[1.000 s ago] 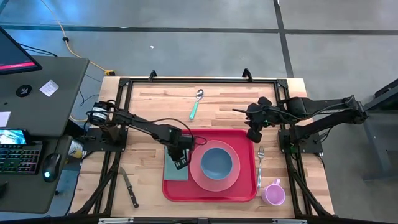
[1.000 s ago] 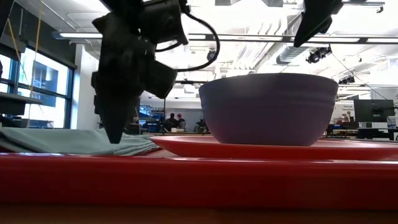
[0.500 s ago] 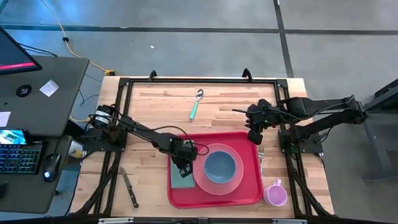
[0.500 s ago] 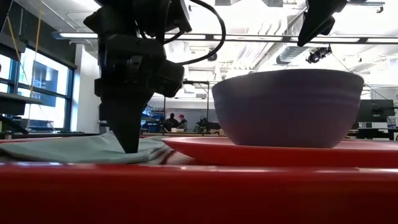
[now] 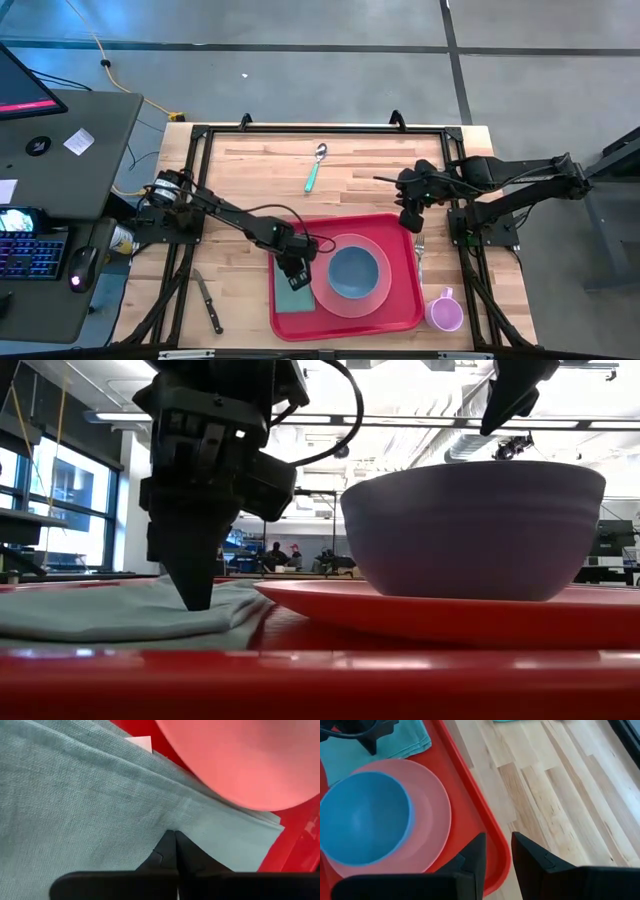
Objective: Set up tray
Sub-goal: Put the blue napkin on the left of the red tray, then adjust the pink plate on the red tray
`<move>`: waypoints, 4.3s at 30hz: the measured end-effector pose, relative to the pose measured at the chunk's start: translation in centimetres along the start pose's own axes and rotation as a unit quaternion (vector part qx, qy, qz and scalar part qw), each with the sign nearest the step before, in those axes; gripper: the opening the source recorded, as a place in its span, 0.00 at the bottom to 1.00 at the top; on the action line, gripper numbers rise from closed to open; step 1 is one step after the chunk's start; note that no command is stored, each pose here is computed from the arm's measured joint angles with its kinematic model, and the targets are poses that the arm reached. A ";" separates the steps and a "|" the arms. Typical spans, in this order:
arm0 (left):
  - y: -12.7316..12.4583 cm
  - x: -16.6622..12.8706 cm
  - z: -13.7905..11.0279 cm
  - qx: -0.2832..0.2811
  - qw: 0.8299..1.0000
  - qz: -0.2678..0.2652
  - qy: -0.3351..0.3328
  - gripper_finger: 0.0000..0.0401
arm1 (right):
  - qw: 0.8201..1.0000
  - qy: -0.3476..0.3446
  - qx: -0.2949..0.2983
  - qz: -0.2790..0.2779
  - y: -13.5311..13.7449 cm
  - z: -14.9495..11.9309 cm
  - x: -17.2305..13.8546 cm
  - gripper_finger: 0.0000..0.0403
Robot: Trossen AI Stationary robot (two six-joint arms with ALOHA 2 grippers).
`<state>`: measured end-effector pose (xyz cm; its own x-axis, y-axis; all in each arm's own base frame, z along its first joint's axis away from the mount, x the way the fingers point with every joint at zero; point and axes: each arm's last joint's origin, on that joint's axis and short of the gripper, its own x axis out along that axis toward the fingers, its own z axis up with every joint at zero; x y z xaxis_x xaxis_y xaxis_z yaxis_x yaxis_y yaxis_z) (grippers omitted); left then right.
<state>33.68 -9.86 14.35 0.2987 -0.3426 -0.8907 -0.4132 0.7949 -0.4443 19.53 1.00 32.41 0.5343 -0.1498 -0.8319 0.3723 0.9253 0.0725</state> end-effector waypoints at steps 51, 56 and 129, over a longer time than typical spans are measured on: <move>-2.9 0.4 -0.7 -0.051 0.995 -0.065 -0.050 0.15 | 0.944 0.046 0.212 0.249 -0.1 -11.2 14.2 0.30; -2.6 -0.1 -0.3 -0.060 0.993 -0.096 -0.012 0.15 | 0.950 0.051 0.178 0.252 1.2 -11.9 13.9 0.29; -2.1 -5.9 -1.9 0.006 0.999 0.012 -0.032 0.15 | 0.911 0.177 0.298 0.225 4.0 -12.7 16.3 0.25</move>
<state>31.14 -10.43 20.38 0.3435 -0.2903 -0.8932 -0.4116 0.8083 -0.4210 20.08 6.70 12.14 0.4955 0.4174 -0.7618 0.5784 0.4957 0.6478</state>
